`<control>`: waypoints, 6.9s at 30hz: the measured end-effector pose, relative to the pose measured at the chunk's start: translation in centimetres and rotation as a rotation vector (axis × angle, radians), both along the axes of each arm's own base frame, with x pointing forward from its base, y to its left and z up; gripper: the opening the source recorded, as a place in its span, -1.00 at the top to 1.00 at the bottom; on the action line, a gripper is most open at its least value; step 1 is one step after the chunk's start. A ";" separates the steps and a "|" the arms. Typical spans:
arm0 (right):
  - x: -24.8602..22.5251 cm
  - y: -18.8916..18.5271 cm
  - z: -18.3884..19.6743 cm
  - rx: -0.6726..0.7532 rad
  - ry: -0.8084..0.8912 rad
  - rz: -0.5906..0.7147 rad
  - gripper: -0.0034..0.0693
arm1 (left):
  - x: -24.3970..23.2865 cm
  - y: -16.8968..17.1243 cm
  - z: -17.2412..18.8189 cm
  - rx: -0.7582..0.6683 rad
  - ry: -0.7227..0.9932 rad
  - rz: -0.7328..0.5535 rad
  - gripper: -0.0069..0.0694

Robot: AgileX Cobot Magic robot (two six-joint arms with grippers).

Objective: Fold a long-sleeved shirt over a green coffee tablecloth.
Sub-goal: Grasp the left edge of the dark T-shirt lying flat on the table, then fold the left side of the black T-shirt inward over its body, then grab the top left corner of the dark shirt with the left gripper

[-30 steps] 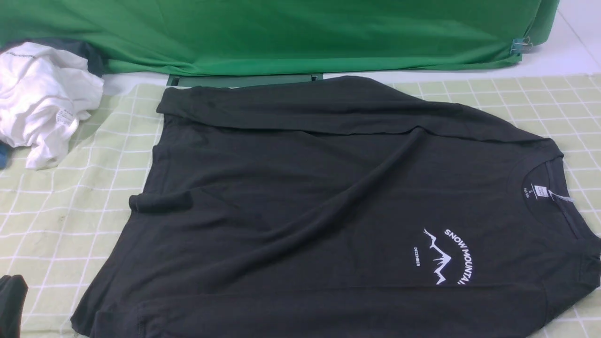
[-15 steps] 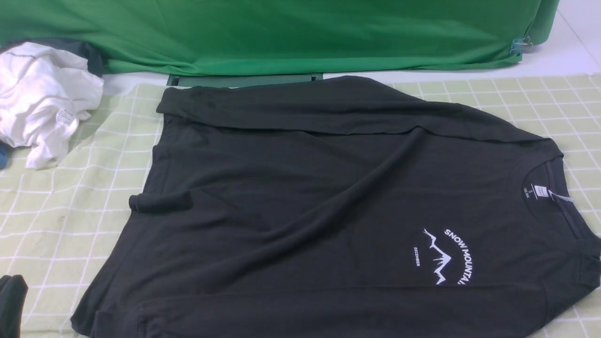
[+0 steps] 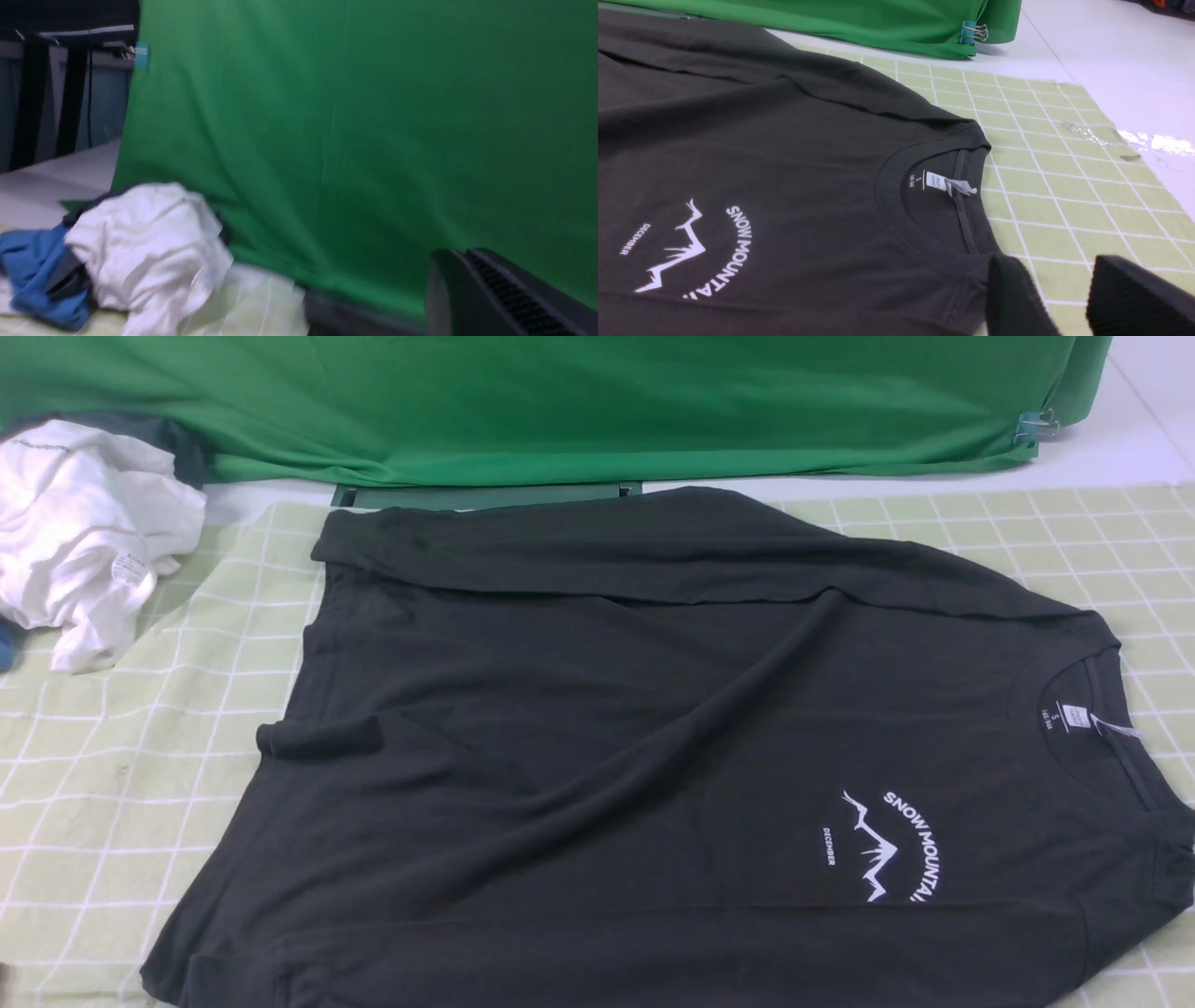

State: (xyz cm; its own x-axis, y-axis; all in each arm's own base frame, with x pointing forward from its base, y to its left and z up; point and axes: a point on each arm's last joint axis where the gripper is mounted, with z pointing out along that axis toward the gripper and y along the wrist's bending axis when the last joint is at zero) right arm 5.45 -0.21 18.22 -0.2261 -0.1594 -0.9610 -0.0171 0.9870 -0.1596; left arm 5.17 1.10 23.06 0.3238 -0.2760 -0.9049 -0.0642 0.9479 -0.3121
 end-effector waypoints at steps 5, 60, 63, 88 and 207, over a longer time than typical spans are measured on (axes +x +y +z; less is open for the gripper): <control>0.0 0.0 0.0 0.000 0.000 0.000 0.23 | -0.7 0.5 1.6 -0.036 -0.195 0.045 0.78; 8.1 5.4 13.1 0.141 0.512 0.278 0.84 | 12.7 -4.6 0.0 0.166 1.614 -0.385 0.82; 8.2 6.1 13.2 0.133 0.494 0.324 0.82 | 13.0 -5.0 -0.4 0.167 1.636 -0.364 0.82; 8.0 7.3 13.6 0.138 0.448 0.410 0.70 | 16.8 -4.8 -6.7 0.243 1.802 -0.230 -0.47; 8.9 8.4 13.1 0.112 0.658 0.425 0.51 | 17.3 -0.2 -7.8 -0.004 1.830 -0.233 -0.19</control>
State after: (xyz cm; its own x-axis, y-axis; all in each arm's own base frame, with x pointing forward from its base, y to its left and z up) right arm 14.35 8.15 31.30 -0.6955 -0.2694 -0.6661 -0.4523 0.8845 0.1145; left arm 22.44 0.91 15.30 -0.9849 -0.1687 -0.0378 -0.1683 0.9856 -0.0132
